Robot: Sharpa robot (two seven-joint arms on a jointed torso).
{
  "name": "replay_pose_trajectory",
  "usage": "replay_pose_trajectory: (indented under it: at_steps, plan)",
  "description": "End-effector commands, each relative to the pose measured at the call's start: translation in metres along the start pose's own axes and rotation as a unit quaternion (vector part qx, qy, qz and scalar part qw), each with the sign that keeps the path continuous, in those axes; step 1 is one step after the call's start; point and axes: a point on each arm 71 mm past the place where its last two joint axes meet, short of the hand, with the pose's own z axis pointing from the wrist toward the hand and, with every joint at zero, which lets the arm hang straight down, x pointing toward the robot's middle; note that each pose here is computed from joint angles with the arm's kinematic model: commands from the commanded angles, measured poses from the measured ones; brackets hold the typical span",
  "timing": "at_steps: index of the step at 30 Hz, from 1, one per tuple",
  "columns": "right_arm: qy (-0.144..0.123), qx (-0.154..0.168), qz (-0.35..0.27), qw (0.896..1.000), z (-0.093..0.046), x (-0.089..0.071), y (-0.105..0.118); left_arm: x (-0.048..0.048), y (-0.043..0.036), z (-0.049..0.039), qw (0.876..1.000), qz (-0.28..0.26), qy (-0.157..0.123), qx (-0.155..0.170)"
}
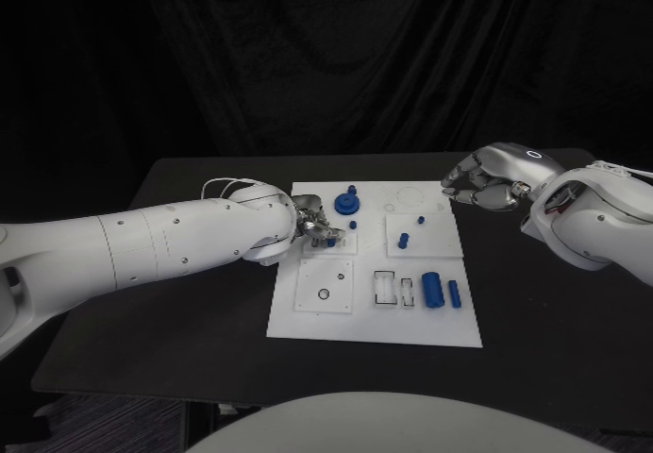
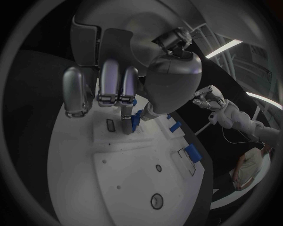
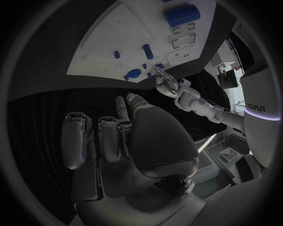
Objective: Assemble the parts on the task board
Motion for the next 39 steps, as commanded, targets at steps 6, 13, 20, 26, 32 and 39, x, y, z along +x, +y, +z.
replay_pose_trajectory:
  at_steps: [6, 13, 20, 26, 32, 39]
  plan:
    - [0.007, 0.011, 0.0, 1.0, -0.001, 0.002, -0.002, 0.008, 0.0037, 0.0012, 1.0, 0.005, 0.019, -0.008]
    - [0.009, 0.012, -0.001, 1.0, -0.001, 0.002, -0.002, 0.0083, 0.0041, 0.0011, 1.0, 0.006, 0.021, -0.008]
    - [0.011, 0.013, -0.001, 1.0, -0.001, 0.003, -0.002, 0.0084, 0.0042, 0.0011, 1.0, 0.006, 0.021, -0.007]
    - [0.012, 0.014, 0.0, 1.0, -0.001, 0.003, -0.002, 0.0071, 0.0039, -0.0004, 1.0, -0.001, 0.008, 0.0]
    - [0.013, 0.017, 0.0, 1.0, -0.003, 0.002, -0.004, 0.0025, 0.002, -0.0081, 0.999, -0.007, -0.039, 0.03]
    - [0.014, 0.023, -0.001, 1.0, -0.004, 0.002, -0.006, -0.0055, 0.0012, -0.0225, 0.994, -0.016, -0.09, 0.067]
